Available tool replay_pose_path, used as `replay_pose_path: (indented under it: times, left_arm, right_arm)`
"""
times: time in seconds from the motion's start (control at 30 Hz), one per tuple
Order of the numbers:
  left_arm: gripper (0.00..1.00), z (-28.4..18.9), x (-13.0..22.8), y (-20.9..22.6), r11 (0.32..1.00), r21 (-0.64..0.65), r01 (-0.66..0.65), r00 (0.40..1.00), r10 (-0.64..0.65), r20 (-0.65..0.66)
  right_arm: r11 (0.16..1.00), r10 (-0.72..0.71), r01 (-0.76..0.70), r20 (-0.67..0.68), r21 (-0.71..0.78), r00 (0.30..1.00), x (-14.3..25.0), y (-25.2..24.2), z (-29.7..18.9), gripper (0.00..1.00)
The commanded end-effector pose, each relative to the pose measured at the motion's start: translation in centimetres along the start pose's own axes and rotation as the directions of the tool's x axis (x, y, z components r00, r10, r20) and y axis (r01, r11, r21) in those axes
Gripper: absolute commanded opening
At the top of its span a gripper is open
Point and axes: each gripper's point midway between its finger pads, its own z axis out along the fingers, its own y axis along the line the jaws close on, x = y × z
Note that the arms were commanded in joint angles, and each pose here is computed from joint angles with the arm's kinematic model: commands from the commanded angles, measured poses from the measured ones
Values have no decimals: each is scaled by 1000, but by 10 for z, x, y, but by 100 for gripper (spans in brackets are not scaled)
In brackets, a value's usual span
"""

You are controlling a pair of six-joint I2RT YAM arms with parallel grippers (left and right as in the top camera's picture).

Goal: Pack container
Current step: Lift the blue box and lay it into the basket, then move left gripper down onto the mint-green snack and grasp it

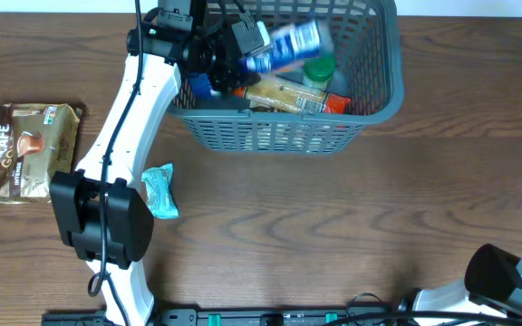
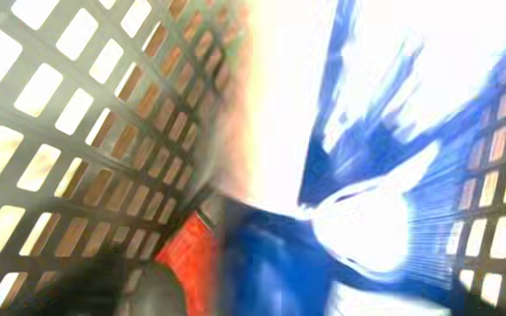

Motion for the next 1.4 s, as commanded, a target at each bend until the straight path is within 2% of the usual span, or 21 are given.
replay_pose_path:
  times: [0.0,0.13,0.23,0.33,0.37,0.4,0.47,0.53,0.57,0.6,0.73,0.87,1.0,1.1,1.2,1.27,1.37]
  left_arm:
    - [98,-23,-23,2,999,-37,16,998,-14,57]
    - [98,-49,-47,7,994,-98,48,992,-35,122]
    - [98,-82,-69,24,964,-224,139,978,-99,182]
    - [98,-123,-83,43,892,-376,249,956,-164,243]
    - [98,-142,-84,51,841,-446,306,943,-202,266]
    - [98,-162,-80,59,772,-515,373,923,-252,291]
    - [99,-214,-55,78,491,-660,569,819,-409,402]
    - [98,-262,-21,73,199,-709,677,690,-508,516]
    - [98,-277,-8,65,122,-715,688,653,-533,538]
    - [99,-289,4,54,78,-724,686,629,-563,536]
    - [99,-306,43,10,14,-745,667,548,-687,477]
    - [99,-305,76,-27,3,-789,615,473,-802,366]
    - [98,-296,106,-58,-51,-814,578,346,-888,302]
    - [98,-286,125,-77,-57,-833,550,273,-931,244]
    - [98,-270,137,-89,-14,-838,546,231,-959,166]
    - [98,-254,143,-95,65,-831,552,234,-969,80]
    - [98,-234,150,-99,138,-807,574,242,-970,7]
  right_arm:
    - [1000,16,-16,-12,1,1000,2,-1,4,99]
    - [1000,16,-16,-12,1,1000,2,-1,4,99]
    - [1000,16,-16,-12,1,1000,2,-1,4,99]
    - [1000,16,-16,-11,1,1000,2,-1,4,99]
    - [1000,16,-16,-12,1,1000,2,-1,4,99]
    - [1000,16,-16,-12,1,1000,2,-1,4,99]
    - [1000,16,-16,-12,1,1000,2,-1,4,99]
    - [1000,16,-16,-12,1,1000,2,-1,4,99]
    - [1000,16,-16,-12,1,1000,2,-1,4,99]
    - [1000,16,-16,-12,1,1000,2,-1,4,99]
    - [1000,16,-16,-12,1,1000,2,-1,4,99]
    - [1000,16,-16,-12,1,1000,2,-1,4,99]
    - [1000,16,-16,-12,1,1000,2,-1,4,99]
    - [1000,16,-16,-12,1,1000,2,-1,4,99]
    - [1000,16,-16,-12,1,1000,2,-1,4,99]
    - [1000,16,-16,-12,1,1000,2,-1,4,99]
    - [1000,16,-16,-12,1,1000,2,-1,4,99]
